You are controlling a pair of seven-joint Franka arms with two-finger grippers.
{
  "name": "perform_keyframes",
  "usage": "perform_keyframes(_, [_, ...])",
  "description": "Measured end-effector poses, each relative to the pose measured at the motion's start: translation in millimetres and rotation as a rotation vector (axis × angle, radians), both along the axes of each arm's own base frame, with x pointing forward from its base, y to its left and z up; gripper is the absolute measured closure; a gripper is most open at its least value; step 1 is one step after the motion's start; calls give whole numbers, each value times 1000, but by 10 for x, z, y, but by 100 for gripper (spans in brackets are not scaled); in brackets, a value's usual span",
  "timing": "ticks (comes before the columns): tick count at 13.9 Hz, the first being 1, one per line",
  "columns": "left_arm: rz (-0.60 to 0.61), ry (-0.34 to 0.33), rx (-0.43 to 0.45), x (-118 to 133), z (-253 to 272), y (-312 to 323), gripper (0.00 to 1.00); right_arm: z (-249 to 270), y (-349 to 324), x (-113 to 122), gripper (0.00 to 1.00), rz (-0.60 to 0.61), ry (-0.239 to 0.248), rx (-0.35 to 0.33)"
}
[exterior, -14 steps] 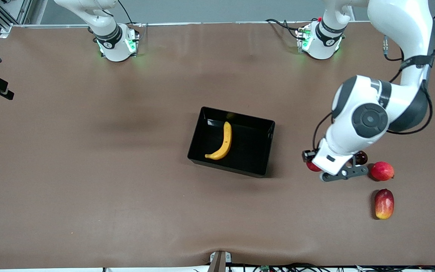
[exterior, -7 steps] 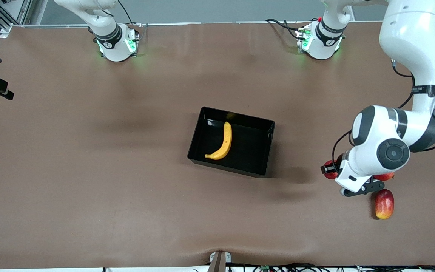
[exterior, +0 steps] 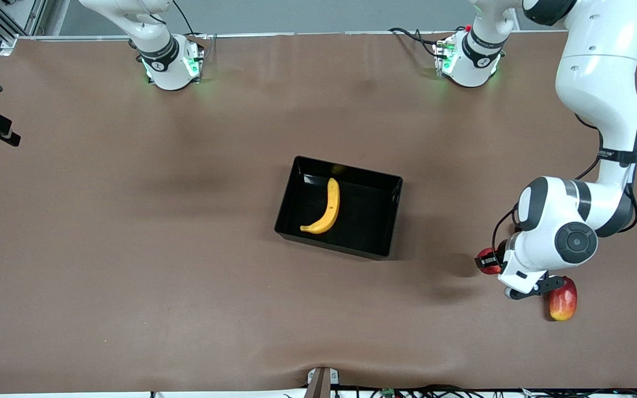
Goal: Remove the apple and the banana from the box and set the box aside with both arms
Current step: 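Carry the apple out of the tray and set it beside the plum, then move the left gripper back into the tray and grasp the banana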
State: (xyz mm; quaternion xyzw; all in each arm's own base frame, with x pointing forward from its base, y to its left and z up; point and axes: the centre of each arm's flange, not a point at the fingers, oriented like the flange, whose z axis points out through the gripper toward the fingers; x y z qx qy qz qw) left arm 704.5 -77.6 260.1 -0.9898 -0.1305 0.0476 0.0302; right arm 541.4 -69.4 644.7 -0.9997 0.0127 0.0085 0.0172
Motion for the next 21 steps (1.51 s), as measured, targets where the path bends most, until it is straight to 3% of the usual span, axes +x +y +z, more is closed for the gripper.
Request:
perform_keyframes(10, [-5,76,26,-140,-443,106,35,-5,-20,0,0,-4,1,0])
perform_keyframes(12, [-2,72,26,-130,-434,129,31,-14,-28,4,0,-5,3,0])
perform_keyframes(14, [-3,58,23,-93,-370,112,14,-18,-34,6,0,-6,3,0])
perform_keyframes(16, [-17,39,14,-52,-152,-6,0,-20,-36,7,0,-7,4,0])
perform_keyframes(21, [-138,-8,-31,-238,912,-900,0,-24,-39,9,0,-7,4,0])
